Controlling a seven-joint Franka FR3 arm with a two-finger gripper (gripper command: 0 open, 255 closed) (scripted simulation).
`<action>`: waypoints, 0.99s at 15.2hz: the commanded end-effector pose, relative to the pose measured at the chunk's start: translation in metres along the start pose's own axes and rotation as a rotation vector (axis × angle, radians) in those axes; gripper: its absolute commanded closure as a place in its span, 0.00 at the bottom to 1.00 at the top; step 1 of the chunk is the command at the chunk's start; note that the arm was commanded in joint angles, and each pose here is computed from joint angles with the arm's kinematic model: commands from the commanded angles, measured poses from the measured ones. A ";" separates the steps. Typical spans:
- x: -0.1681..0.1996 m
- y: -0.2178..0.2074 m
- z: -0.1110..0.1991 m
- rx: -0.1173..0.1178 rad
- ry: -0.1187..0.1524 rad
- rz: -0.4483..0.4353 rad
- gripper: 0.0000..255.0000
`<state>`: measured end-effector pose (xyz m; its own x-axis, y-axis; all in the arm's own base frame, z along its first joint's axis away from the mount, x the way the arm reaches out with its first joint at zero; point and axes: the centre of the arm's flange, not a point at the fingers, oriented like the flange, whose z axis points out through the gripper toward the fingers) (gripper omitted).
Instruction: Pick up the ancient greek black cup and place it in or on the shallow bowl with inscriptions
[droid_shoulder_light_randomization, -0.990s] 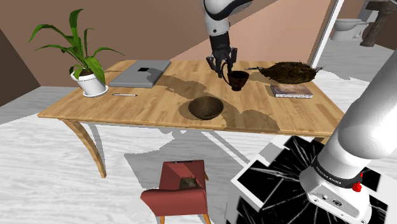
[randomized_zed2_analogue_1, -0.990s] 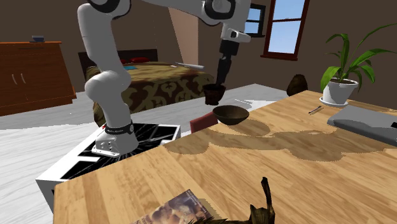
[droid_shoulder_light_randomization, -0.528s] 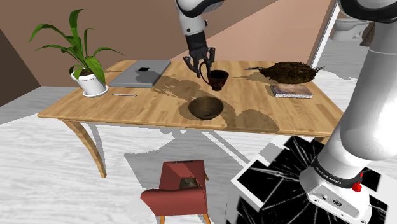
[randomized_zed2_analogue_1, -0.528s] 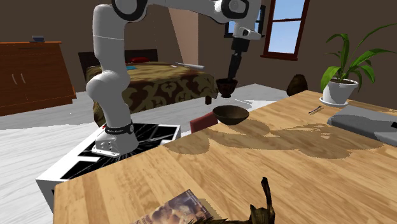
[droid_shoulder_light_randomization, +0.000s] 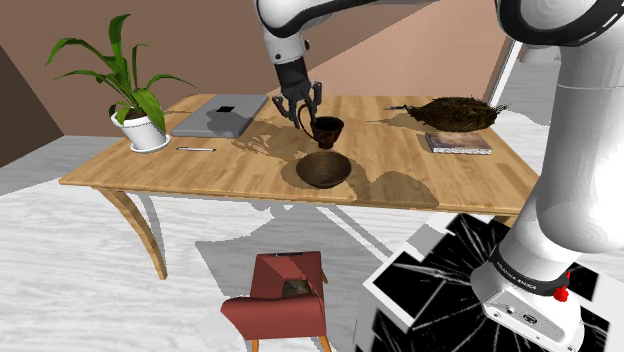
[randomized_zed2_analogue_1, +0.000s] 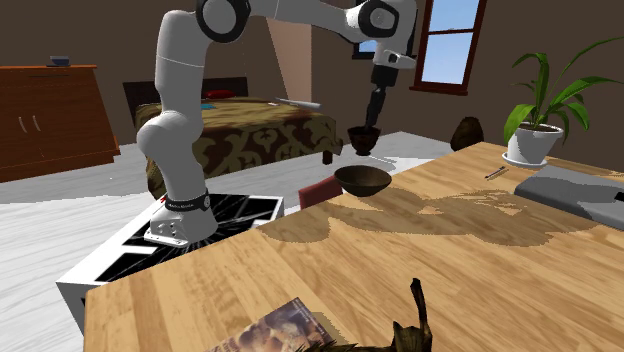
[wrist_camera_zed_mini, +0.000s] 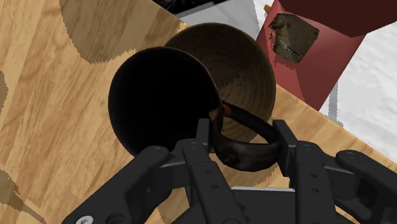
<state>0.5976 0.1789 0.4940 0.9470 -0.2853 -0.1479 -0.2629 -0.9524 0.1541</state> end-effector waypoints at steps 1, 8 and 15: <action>0.001 -0.002 0.010 0.000 0.001 0.000 1.00; 0.006 -0.007 0.047 0.000 0.001 0.000 1.00; 0.010 -0.011 0.069 0.000 0.001 0.000 1.00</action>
<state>0.5971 0.1792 0.4241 0.9469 -0.2855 -0.1478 -0.2631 -0.9524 0.1540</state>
